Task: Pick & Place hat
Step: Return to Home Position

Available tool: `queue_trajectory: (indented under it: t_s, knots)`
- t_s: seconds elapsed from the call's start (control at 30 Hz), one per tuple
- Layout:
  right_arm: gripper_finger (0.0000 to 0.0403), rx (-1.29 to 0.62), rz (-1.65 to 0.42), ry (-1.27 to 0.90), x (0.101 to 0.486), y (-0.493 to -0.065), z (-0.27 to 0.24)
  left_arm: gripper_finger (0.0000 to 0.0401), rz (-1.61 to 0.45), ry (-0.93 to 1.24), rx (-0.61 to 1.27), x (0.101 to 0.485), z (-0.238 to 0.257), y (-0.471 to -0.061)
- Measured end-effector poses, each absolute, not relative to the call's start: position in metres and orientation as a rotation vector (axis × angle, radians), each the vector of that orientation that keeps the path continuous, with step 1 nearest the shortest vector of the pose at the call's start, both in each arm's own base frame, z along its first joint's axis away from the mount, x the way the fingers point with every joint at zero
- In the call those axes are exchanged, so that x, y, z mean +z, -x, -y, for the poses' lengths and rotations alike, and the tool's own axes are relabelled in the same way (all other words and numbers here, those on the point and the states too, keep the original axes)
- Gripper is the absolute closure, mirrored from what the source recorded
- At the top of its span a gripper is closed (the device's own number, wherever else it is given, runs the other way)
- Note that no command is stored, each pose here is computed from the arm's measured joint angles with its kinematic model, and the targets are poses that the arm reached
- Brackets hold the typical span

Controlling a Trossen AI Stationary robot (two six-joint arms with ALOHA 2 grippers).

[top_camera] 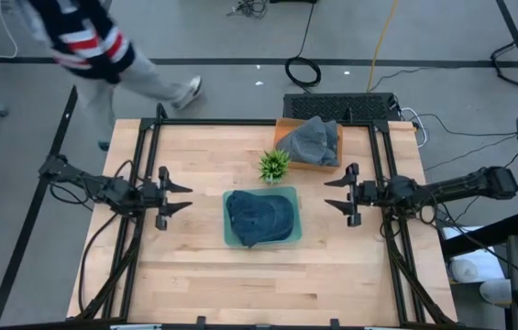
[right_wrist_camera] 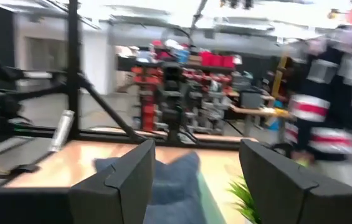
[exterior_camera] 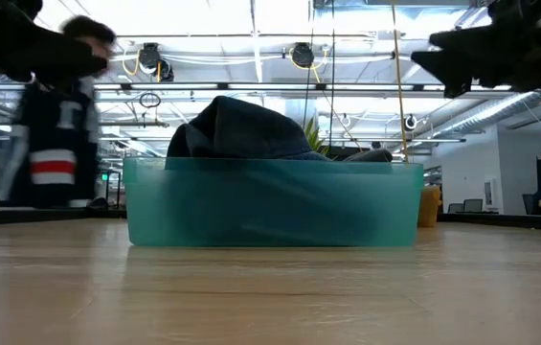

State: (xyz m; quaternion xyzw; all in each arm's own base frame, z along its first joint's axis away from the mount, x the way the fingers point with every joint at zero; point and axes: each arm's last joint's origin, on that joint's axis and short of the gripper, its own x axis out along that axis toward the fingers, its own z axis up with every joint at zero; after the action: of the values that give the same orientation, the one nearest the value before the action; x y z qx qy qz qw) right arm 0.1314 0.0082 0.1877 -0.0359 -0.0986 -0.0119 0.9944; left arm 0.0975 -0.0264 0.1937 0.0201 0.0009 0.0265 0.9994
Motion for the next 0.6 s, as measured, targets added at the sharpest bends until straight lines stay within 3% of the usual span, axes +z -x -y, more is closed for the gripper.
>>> queue_trajectory:
  t_s: [0.23,0.6]
  knots:
    - [0.0181,0.102,0.238,0.087,0.192,-0.127,-0.012,0.0231,0.021,-0.048,0.035,0.195,0.025,-0.094]
    - [0.0181,0.106,0.180,0.071,0.186,-0.128,-0.012,0.0228,0.064,-0.034,-0.021,0.175,0.029,-0.098]
